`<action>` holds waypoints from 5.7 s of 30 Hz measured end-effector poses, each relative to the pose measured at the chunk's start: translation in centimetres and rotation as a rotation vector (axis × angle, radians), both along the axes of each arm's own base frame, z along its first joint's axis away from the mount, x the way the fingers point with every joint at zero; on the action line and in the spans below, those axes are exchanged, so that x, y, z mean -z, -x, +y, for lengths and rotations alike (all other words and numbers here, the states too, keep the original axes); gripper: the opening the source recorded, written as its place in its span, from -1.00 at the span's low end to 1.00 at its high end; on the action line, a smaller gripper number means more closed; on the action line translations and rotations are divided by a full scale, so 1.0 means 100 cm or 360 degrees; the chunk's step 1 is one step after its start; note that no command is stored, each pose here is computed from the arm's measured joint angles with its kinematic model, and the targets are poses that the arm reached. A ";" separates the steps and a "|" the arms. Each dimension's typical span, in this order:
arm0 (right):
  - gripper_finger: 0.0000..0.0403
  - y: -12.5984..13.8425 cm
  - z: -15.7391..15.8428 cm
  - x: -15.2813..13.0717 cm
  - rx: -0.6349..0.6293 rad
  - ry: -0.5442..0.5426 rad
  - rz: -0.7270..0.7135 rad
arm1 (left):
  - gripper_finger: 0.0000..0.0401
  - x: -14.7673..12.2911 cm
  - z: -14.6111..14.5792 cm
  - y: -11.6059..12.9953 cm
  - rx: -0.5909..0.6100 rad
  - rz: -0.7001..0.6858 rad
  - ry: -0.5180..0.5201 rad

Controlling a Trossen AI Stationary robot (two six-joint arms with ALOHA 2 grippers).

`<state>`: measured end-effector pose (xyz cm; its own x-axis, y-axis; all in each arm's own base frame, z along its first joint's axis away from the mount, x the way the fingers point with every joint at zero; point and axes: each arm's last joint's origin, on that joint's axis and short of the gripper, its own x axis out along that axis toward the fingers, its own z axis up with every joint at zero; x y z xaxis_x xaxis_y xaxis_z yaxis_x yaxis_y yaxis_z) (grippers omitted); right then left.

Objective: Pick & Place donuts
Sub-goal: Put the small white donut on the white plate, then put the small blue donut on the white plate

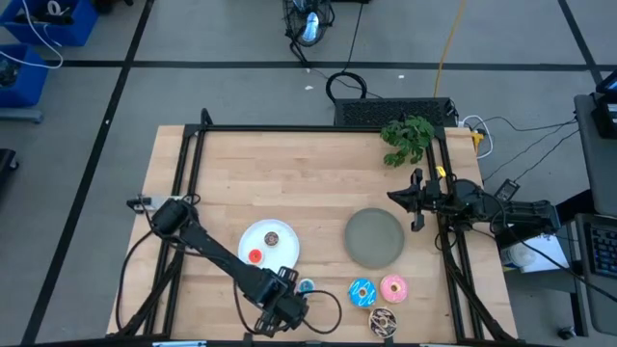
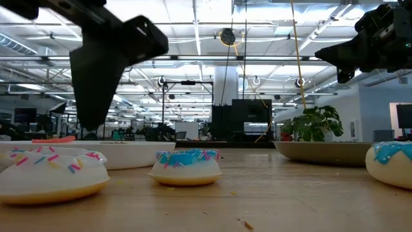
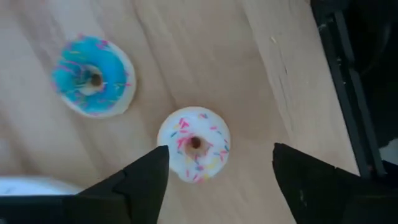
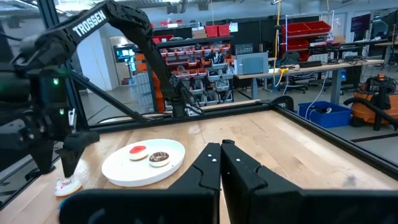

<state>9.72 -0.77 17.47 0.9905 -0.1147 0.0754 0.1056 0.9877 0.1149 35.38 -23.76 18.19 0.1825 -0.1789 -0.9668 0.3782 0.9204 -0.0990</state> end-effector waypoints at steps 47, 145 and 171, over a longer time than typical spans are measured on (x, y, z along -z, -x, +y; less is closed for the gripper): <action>-1.00 -0.001 0.000 0.000 0.0006 -0.0001 0.0006 | -0.31 0.005 0.006 -0.012 -0.0052 0.0087 -0.0061; -1.00 -0.001 0.000 0.000 -0.0003 -0.0013 0.0000 | -0.22 0.027 0.140 -0.003 -0.0291 0.0129 -0.0252; -1.00 -0.001 0.000 0.000 -0.0002 -0.0012 0.0000 | 0.39 -0.067 0.117 -0.023 -0.0351 0.0011 -0.0204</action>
<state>9.80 -0.77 17.47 0.9907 -0.1138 0.0746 0.1042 0.9870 0.1223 37.63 -12.03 24.92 0.1967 -0.0112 -0.9804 0.1666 0.9858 0.0222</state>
